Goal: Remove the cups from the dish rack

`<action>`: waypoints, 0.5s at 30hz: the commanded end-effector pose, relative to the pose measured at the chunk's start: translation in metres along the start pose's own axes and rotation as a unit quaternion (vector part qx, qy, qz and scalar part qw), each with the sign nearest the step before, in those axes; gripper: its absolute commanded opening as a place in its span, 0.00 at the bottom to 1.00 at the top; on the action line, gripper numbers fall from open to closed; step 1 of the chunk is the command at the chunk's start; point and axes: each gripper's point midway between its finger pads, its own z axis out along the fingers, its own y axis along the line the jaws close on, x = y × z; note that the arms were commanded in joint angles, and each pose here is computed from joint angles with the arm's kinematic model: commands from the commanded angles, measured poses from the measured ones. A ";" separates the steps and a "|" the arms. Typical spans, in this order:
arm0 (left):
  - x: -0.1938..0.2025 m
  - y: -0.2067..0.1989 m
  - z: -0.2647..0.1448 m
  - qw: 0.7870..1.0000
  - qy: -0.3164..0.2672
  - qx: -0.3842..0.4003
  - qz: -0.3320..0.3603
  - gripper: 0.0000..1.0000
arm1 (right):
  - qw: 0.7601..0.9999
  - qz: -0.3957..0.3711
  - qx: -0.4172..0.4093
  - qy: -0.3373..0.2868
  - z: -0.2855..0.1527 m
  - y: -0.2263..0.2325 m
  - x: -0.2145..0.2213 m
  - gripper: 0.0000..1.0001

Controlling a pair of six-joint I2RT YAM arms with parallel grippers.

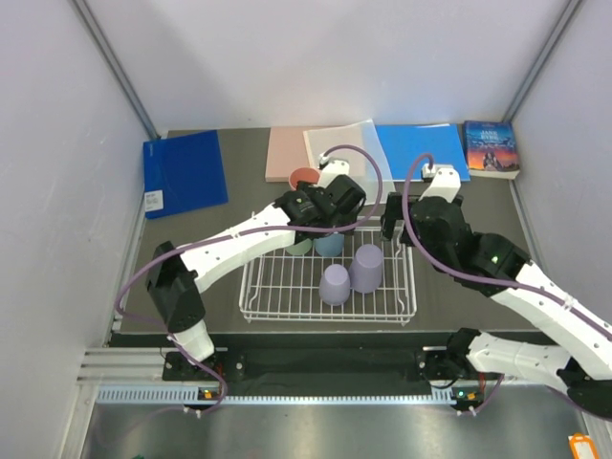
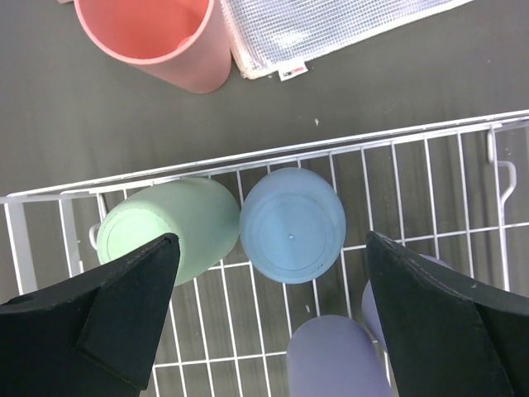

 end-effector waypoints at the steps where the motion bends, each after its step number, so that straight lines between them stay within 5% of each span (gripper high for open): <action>1: -0.012 -0.008 0.007 1.000 -0.022 0.013 -0.011 0.99 | 0.998 0.027 -0.008 -0.047 -0.017 -0.003 -0.034 1.00; 15: 0.025 -0.016 0.037 0.999 0.028 0.018 -0.008 0.97 | 0.999 0.029 0.005 -0.032 -0.013 -0.009 -0.019 1.00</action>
